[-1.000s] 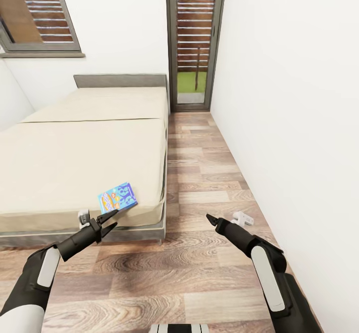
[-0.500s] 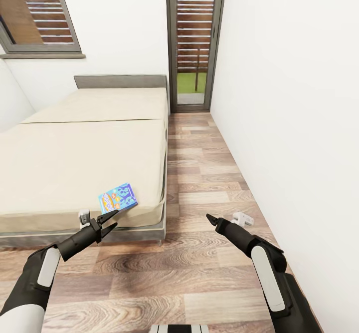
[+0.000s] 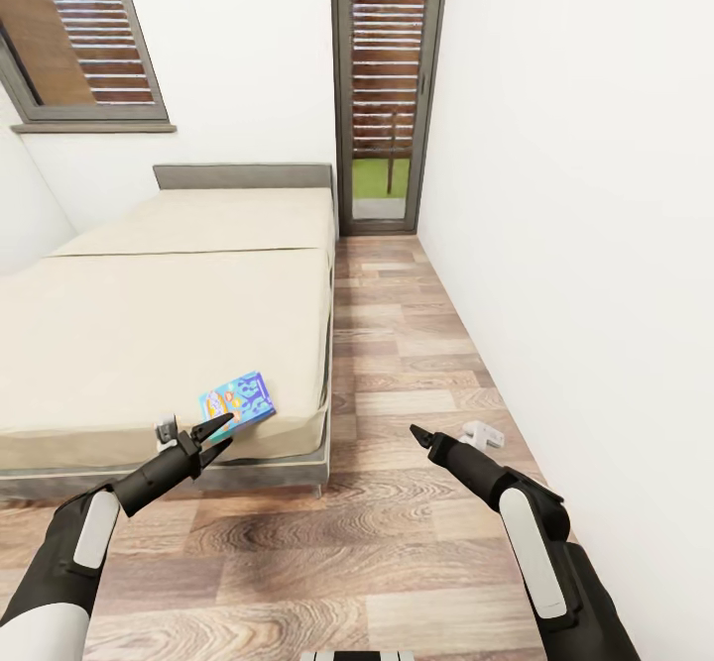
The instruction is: Put all the toys in the child's room - the three board games (two on the bed and one on the table), the two jigsaw puzzles on the table, and the tennis ball on the table - inside the toy box on the table in the child's room.
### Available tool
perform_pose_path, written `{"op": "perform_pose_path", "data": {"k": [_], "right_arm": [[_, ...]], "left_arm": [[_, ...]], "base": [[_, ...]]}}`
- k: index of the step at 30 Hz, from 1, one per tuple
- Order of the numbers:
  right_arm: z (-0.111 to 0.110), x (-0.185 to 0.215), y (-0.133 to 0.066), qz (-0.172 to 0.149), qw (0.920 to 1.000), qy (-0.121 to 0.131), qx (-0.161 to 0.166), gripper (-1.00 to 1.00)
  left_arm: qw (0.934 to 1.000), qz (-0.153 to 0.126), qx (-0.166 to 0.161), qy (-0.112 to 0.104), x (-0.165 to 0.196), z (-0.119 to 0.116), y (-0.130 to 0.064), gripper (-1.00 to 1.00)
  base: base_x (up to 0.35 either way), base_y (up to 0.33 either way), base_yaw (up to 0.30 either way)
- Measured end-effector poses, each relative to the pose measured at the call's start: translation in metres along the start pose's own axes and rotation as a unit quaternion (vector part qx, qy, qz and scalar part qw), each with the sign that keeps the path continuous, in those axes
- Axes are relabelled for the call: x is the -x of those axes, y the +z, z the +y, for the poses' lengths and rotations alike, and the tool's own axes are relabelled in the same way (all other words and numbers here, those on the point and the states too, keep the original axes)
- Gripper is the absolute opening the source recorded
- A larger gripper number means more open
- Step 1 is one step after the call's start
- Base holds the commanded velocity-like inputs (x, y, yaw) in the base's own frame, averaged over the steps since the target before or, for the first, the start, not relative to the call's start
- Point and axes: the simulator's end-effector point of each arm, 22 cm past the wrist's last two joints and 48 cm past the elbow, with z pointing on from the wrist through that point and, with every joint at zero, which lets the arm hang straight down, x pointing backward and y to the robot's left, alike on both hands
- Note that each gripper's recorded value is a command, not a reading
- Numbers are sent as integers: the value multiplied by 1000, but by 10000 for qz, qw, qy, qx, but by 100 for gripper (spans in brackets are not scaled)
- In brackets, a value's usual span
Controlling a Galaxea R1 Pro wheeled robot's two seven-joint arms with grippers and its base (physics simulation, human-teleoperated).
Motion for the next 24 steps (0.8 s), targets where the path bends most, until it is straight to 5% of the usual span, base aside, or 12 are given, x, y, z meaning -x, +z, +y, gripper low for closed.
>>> {"op": "perform_pose_path", "data": {"k": [24], "right_arm": [[-1, -3, 1, 27, 10000, 7, -12, 100]], "left_arm": [[10000, -5, -3, 2, 0, 0, 0, 100]], "base": [[0, 0, 0]]}}
